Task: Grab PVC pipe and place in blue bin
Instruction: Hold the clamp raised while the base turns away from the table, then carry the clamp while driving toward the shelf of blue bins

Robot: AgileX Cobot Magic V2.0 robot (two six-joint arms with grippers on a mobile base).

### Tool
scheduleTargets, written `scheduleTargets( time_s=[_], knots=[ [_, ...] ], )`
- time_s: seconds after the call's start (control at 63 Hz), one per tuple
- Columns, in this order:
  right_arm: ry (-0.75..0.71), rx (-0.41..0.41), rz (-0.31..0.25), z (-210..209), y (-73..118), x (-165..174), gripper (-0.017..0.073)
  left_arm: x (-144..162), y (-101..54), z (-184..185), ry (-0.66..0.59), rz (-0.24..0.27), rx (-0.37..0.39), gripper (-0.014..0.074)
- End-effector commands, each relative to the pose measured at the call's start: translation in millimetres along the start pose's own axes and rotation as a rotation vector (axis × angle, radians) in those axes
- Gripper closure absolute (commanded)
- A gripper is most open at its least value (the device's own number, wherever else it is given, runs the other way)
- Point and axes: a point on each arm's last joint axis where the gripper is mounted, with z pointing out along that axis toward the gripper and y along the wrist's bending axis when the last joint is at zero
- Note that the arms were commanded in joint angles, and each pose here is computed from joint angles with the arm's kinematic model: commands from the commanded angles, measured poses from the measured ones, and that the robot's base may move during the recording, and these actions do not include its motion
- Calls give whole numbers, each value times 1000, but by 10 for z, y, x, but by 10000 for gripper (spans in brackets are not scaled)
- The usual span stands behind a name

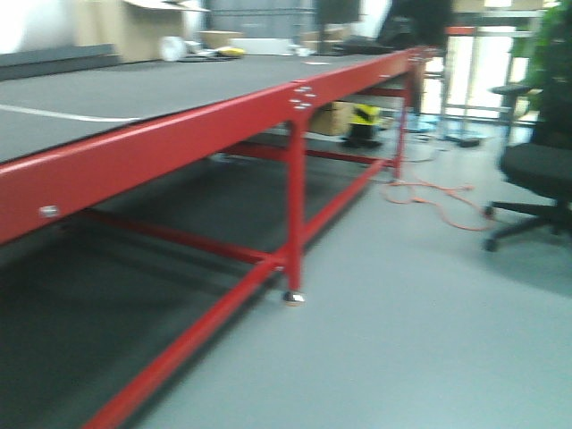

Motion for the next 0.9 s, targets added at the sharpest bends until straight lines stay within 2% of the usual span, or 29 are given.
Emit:
scheduleTargets(
  time_s=[0.0, 0.888],
  knots=[
    [-26, 8, -5, -5, -5, -16, 727, -17, 0, -13, -27, -15, 0, 704],
    [-26, 8, -5, -5, -5, -16, 727, -17, 0, -13, -27, -15, 0, 704]
  ],
)
